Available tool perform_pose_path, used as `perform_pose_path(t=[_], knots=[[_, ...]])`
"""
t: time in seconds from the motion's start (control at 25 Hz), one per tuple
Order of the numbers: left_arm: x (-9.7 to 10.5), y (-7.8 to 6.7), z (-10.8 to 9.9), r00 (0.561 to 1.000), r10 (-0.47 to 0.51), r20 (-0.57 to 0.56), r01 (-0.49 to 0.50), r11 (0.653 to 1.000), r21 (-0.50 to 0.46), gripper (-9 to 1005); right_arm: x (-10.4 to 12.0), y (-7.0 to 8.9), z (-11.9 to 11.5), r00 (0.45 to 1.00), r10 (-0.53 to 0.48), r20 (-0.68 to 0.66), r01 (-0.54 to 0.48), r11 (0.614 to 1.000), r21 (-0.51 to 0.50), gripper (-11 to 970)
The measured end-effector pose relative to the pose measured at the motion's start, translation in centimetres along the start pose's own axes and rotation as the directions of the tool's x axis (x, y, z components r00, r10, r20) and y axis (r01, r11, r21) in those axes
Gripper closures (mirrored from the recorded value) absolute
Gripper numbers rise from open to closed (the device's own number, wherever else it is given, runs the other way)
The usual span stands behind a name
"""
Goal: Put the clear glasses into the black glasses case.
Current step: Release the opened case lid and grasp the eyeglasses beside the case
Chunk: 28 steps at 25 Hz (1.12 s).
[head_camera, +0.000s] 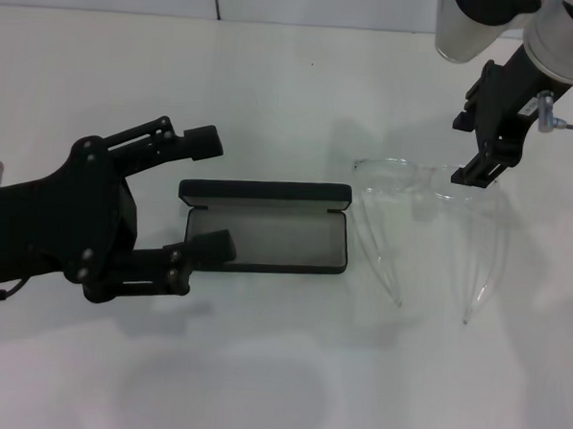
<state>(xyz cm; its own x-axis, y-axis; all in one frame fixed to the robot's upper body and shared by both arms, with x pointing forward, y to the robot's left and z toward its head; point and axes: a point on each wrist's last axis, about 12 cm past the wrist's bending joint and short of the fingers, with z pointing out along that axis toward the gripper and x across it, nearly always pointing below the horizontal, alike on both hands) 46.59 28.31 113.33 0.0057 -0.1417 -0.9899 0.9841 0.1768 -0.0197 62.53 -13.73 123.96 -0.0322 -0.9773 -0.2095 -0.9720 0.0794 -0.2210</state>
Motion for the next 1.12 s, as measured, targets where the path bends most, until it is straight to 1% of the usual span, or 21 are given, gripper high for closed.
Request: perform_pose_path(t=[0.32,0.64,0.8,1.12], knots=[[0.0,0.1,0.1,1.000,0.002,0.000,-0.002,1.000,0.000,134,0.6,-0.3,1.5,0.999,0.023,0.027,-0.023,1.000,0.004,302],[-0.1,0.2,0.2,1.000,0.005,-0.001,-0.005,1.000,0.003,134,1.3,-0.5,3.7,0.997,0.048,0.055,-0.048,0.999,0.001,301],[-0.1,0.3,0.3,1.000,0.006,-0.007,-0.006,1.000,0.009,134,1.7,-0.7,5.0,0.994,0.077,0.071,-0.077,0.997,0.003,304],[-0.1,0.4,0.4,1.000,0.005,-0.010,-0.005,1.000,0.010,135,1.5,-1.1,5.9,0.981,0.126,0.149,-0.129,0.992,0.009,316]])
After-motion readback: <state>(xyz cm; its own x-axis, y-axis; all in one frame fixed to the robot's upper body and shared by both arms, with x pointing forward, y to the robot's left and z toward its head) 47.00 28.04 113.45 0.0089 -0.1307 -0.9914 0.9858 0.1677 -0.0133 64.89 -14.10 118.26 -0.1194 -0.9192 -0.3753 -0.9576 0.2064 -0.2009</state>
